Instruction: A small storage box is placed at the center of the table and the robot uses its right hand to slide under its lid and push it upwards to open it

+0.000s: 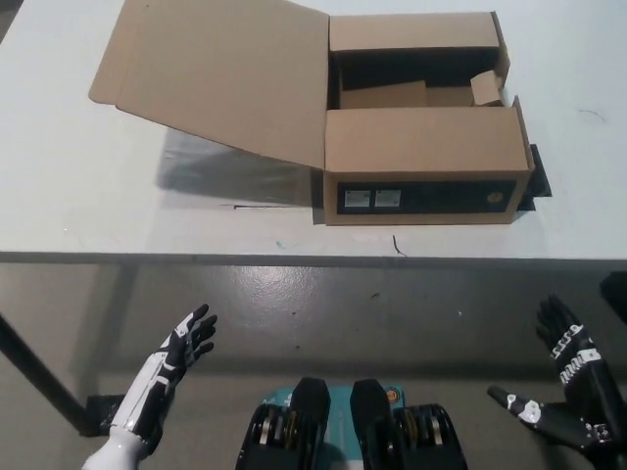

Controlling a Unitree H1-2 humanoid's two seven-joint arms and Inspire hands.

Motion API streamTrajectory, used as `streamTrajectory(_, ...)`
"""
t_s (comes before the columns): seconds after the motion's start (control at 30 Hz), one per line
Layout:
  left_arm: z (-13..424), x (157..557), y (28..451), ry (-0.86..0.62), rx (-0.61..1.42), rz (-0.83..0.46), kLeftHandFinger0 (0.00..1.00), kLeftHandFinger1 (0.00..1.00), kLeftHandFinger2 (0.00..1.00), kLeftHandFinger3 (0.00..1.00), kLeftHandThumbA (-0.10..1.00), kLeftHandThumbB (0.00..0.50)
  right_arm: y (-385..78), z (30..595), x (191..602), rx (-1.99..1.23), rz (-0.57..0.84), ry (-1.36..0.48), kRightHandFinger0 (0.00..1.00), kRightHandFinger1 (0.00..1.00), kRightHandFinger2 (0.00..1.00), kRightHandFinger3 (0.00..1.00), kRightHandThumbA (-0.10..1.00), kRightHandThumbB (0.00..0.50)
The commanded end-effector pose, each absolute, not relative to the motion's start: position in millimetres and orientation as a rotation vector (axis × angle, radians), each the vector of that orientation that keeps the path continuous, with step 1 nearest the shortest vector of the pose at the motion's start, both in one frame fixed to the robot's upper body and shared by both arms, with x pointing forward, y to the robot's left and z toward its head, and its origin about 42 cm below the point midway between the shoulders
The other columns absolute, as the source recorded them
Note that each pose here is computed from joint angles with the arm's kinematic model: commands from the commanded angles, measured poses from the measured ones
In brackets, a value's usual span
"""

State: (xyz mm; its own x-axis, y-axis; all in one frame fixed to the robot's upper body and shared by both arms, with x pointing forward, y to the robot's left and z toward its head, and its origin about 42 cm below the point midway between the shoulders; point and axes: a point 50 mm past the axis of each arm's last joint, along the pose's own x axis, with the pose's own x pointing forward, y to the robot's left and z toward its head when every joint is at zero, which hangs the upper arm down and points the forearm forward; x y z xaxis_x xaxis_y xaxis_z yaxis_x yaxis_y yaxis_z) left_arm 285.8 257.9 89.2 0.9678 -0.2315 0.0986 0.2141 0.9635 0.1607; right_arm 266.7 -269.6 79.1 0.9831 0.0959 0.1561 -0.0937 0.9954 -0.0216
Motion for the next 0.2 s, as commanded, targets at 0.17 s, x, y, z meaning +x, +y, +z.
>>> streamTrajectory(0.17,105.2,295.5,264.2,-0.187,0.164,-0.223,1.0,1.0,1.0,1.0,1.0,0.268,-270.1,87.3,279.5,-0.049,0.141,-0.214,1.0,1.0,1.0,1.0,1.0,0.124)
